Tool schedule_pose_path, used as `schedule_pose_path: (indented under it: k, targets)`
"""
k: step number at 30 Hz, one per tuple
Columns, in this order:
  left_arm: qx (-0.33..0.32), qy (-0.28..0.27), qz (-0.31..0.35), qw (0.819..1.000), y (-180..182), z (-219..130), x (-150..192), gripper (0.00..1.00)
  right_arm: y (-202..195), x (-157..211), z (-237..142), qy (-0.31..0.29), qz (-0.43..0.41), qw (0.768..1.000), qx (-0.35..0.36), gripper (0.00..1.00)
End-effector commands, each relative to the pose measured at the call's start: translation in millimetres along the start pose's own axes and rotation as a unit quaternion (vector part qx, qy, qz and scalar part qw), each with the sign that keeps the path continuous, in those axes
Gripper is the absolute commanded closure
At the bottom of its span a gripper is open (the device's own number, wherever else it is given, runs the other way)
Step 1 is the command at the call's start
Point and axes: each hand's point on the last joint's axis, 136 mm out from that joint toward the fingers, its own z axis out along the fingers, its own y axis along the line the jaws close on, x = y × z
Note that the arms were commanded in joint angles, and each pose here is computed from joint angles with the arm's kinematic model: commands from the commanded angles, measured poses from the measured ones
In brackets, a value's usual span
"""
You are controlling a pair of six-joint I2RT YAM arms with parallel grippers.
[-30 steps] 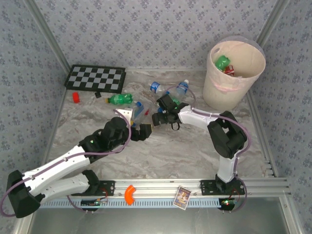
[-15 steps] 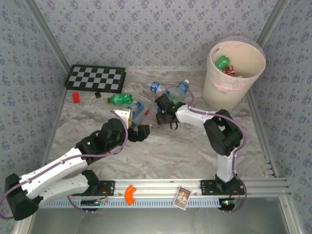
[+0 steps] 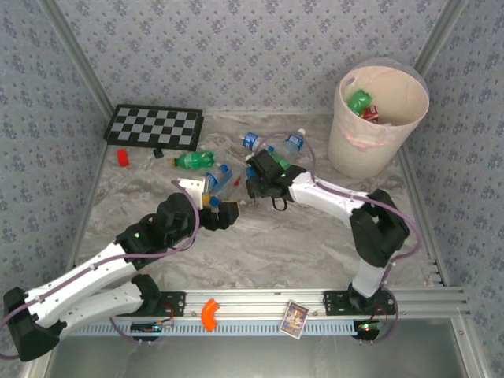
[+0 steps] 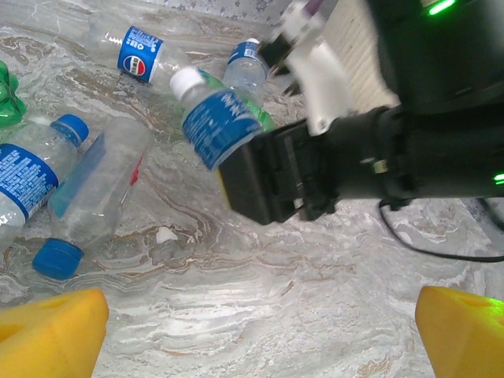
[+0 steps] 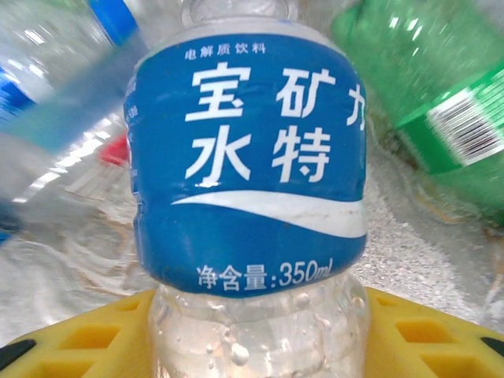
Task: Put the plastic bottles in the bin
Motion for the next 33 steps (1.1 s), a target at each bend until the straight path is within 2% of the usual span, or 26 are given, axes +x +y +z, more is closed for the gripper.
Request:
schedule_pose_path:
  k: [1,7,12,15,20,25,33]
  targets:
    - [0.009,-0.022,0.006,1.0,-7.1,-8.5,-17.9,0.0,-3.6,-24.7,-41.5,-0.054,0.002,0.999,-0.001,0.46]
    - [0.026,-0.039,0.018,0.999,-18.8,-14.6,-34.2,0.0,-14.4,-48.0,-102.1,-0.121,0.025,0.992,-0.022,0.47]
    - [0.037,-0.049,0.02,0.998,-24.4,-18.6,-41.4,0.0,-42.8,-72.1,-154.9,-0.185,0.074,0.979,-0.044,0.49]
    - [0.044,-0.051,0.018,0.998,-27.2,-19.3,-42.4,0.0,-68.4,-87.2,-184.4,-0.229,0.124,0.964,-0.059,0.49]
    - [0.05,-0.047,0.015,0.998,-28.6,-19.1,-40.3,0.0,-118.9,-112.2,-226.5,-0.302,0.223,0.922,-0.094,0.5]
    - [0.054,-0.05,0.01,0.997,-28.6,-23.0,-41.1,0.0,-158.8,-129.3,-248.8,-0.329,0.284,0.896,-0.093,0.5]
    - [0.058,-0.055,0.01,0.997,-31.3,-25.9,-45.4,0.0,-221.7,-144.8,-258.8,-0.379,0.375,0.845,-0.047,0.5]
